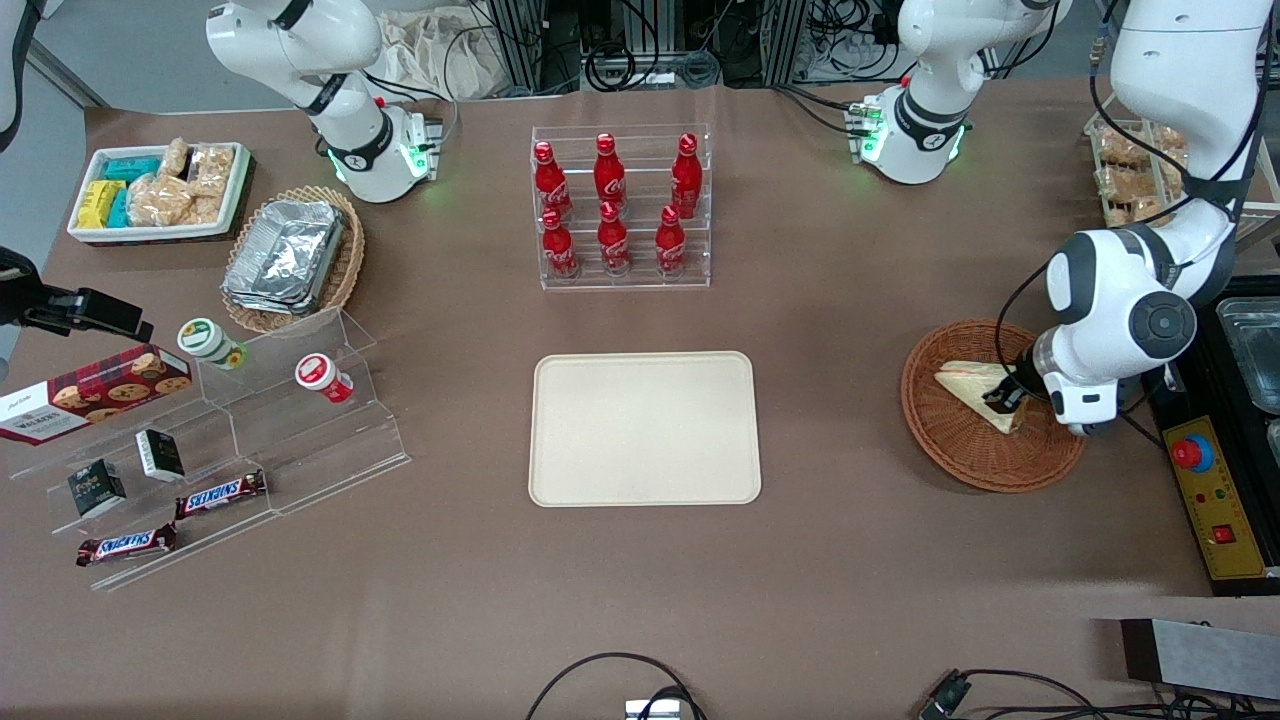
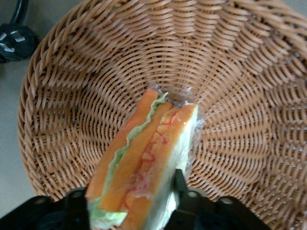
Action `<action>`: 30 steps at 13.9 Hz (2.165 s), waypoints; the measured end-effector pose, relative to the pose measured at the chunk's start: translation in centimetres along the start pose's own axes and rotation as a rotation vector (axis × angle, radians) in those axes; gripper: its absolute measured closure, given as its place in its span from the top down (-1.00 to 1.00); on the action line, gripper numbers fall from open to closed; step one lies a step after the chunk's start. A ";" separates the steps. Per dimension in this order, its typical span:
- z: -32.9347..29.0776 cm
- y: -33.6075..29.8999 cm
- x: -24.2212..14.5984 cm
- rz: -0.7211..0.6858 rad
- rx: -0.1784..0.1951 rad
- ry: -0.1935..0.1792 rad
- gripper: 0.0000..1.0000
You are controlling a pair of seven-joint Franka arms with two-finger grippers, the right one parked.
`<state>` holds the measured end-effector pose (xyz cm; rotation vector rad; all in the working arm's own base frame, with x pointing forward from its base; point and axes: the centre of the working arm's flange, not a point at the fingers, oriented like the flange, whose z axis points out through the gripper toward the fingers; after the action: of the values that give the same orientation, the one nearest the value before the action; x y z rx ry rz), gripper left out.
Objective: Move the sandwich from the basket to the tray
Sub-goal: 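Close the left gripper on the wrapped sandwich and lift it, then carry the held sandwich with the left gripper over the cream tray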
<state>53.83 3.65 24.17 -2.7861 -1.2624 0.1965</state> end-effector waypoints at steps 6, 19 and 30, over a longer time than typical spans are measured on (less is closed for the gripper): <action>-5.3 3.6 -0.4 0.072 0.044 0.006 -0.37; -26.5 18.2 -18.7 0.622 0.041 0.021 -0.61; -7.1 30.4 -30.5 0.739 0.019 -0.080 -0.61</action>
<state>57.56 -39.41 30.04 -3.1067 -0.1767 0.3538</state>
